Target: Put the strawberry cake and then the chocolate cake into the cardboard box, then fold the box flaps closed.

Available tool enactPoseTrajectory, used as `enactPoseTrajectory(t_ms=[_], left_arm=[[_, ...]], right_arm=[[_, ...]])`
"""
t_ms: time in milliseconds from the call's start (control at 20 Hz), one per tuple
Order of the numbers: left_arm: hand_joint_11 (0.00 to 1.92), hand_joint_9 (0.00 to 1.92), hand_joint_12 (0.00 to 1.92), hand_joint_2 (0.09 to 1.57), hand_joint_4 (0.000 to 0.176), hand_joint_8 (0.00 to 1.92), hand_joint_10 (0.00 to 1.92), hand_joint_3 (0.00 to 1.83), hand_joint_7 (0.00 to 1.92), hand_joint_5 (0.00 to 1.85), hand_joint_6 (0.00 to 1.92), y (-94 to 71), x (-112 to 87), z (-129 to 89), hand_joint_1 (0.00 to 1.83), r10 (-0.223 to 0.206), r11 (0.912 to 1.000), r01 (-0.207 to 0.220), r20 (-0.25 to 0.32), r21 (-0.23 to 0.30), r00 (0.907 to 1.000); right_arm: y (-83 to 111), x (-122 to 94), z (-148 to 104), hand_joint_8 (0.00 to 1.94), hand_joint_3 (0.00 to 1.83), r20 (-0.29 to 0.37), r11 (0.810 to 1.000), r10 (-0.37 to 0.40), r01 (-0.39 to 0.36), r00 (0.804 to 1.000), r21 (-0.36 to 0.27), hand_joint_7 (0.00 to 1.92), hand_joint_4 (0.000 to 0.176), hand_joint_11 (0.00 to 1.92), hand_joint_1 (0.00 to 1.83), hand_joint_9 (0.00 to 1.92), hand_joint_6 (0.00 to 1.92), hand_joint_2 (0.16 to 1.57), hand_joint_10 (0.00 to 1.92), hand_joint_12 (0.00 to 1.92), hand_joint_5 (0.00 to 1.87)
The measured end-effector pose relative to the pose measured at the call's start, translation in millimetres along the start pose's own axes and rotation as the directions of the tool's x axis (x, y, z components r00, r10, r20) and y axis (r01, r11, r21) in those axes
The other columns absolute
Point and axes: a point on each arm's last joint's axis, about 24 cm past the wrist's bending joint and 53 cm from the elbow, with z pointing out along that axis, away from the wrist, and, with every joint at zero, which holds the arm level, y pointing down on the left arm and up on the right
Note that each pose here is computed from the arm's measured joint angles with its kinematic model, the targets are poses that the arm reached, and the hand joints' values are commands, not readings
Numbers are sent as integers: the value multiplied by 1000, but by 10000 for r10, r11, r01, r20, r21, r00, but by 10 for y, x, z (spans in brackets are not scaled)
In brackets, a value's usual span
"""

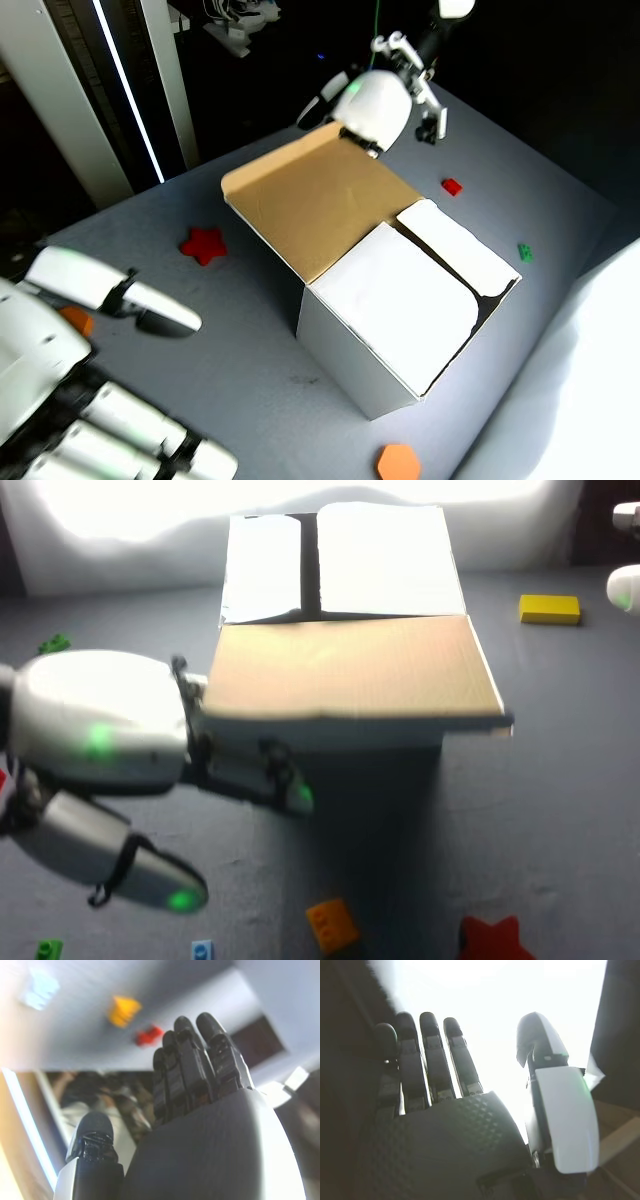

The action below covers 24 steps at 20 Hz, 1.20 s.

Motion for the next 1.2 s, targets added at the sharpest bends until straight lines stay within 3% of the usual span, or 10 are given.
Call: enactPoseTrajectory(t_ms=[100, 250, 400, 550, 850, 1000, 1200], left_arm=[[0, 266, 721, 1224, 0, 0, 0, 0, 270, 246, 0, -55, -277, -95, 0, 119, 9997, -128, 440, 201, 9990], [0, 267, 763, 1219, 0, 5, 3, 0, 276, 247, 3, -62, -535, -192, 0, 123, 9995, -151, 957, 282, 9953], [0, 324, 891, 1209, 0, 10, 11, 0, 336, 292, 10, 42, -786, -254, 0, 360, 9993, -372, 1381, 60, 9898], [0, 345, 897, 1209, 0, 3, 10, 0, 338, 301, 6, 115, -1091, -200, 0, 673, 9975, -700, 1860, 82, 9802], [0, 324, 827, 1198, 0, 0, 0, 0, 315, 295, 1, 648, -1502, 133, 7, 801, 9962, -711, 2124, -498, 9739], [0, 325, 853, 1204, 0, 0, 0, 1, 320, 281, 0, 844, -1579, 249, 0, 727, 9955, -572, 2188, -761, 9731], [0, 336, 890, 1204, 0, 1, 1, 3, 334, 290, 0, 969, -1346, 360, 0, 499, 9951, -341, 1732, -928, 9836]], right_arm=[[18, -25, 4, 2, 0, 88, 10000, 40, -40, 10000, -43, 361, 0, 0, 112, 374, 0, 1239, 2, 1126, 259], [27, -7, 11, 3, 0, 60, 10000, 55, -55, 10000, -64, 370, 0, 0, 93, 382, 1, 1237, 5, 1157, 261], [51, 19, 22, 1, 2, -8, 9999, 103, -103, 9999, -113, 354, 0, 0, 79, 368, 0, 1245, 1, 1160, 249], [62, 15, 25, 2, 4, 26, 9998, 106, -106, 9999, -143, 353, 0, 0, 72, 372, 9, 1251, 3, 1157, 267], [77, 31, 31, 4, 2, -3, 9998, 56, -56, 10000, -190, 338, 0, 0, 55, 357, 5, 1253, 5, 1126, 266], [99, 63, 37, 5, 0, -83, 9996, -46, 44, 10000, -264, 351, 0, 0, 87, 362, 6, 1242, 6, 1134, 273], [99, 64, 37, 4, 0, -87, 9996, -53, 50, 9999, -267, 356, 0, 0, 90, 369, 2, 1247, 7, 1133, 268]])
